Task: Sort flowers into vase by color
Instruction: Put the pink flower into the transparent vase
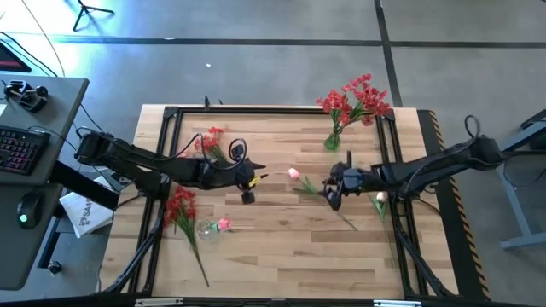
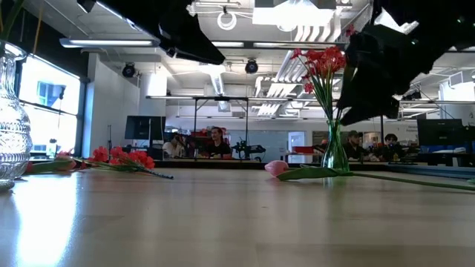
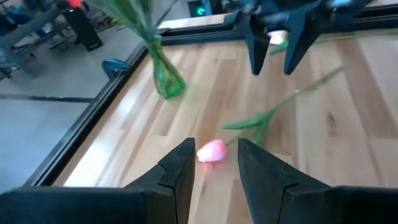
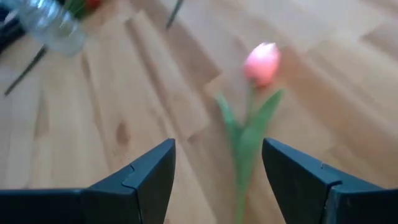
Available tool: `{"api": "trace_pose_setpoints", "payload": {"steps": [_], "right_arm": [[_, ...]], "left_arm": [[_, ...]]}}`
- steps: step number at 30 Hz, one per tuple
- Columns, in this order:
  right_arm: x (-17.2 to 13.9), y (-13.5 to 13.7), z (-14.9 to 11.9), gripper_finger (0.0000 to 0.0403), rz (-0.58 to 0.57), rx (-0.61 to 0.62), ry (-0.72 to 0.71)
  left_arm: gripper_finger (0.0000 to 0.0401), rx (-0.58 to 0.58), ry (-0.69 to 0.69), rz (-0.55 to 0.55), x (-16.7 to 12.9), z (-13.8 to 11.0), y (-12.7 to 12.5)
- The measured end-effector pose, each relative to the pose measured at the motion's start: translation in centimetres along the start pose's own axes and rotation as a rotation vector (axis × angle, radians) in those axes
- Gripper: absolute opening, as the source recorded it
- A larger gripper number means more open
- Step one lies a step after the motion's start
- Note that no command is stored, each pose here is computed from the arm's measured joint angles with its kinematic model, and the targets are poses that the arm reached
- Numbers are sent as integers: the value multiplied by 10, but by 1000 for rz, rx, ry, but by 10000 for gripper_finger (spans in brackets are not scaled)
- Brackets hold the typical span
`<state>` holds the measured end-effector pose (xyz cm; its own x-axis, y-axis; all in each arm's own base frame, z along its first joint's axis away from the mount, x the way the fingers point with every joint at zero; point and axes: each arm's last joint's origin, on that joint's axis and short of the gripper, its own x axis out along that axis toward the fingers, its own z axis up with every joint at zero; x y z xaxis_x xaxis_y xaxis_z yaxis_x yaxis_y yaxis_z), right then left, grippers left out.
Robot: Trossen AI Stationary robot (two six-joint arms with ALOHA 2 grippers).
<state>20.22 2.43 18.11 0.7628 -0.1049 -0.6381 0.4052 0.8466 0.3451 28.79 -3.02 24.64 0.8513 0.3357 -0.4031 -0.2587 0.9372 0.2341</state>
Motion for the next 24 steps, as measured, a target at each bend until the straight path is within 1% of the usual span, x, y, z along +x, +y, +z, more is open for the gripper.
{"api": "trace_pose_setpoints", "payload": {"steps": [4,7,9,11,14,15,17,19,22,24], "right_arm": [[17,5,-19,236,-50,-70,89],[33,10,-22,236,-94,-102,127],[44,11,-22,236,-125,-134,151],[56,12,-22,236,-142,-175,196],[69,10,-19,230,-176,-218,261],[73,9,-17,224,-193,-218,276],[79,5,-14,206,-229,-226,319],[83,3,-11,181,-248,-235,340],[85,-1,-8,140,-249,-257,361],[84,0,-6,112,-230,-283,354]], "left_arm": [[110,28,9,-40,-22,3,-3],[110,16,45,-77,-44,2,-5],[110,-27,95,-101,-60,-1,-5],[110,-74,181,-118,-74,-10,-6],[110,-143,265,-95,-92,-21,-11],[110,-151,276,-68,-96,-24,-13],[110,-152,252,-9,-99,-31,-18],[110,-119,230,44,-100,-41,-23],[110,-97,221,100,-97,-54,-25],[110,-105,230,122,-95,-63,-24]]}}
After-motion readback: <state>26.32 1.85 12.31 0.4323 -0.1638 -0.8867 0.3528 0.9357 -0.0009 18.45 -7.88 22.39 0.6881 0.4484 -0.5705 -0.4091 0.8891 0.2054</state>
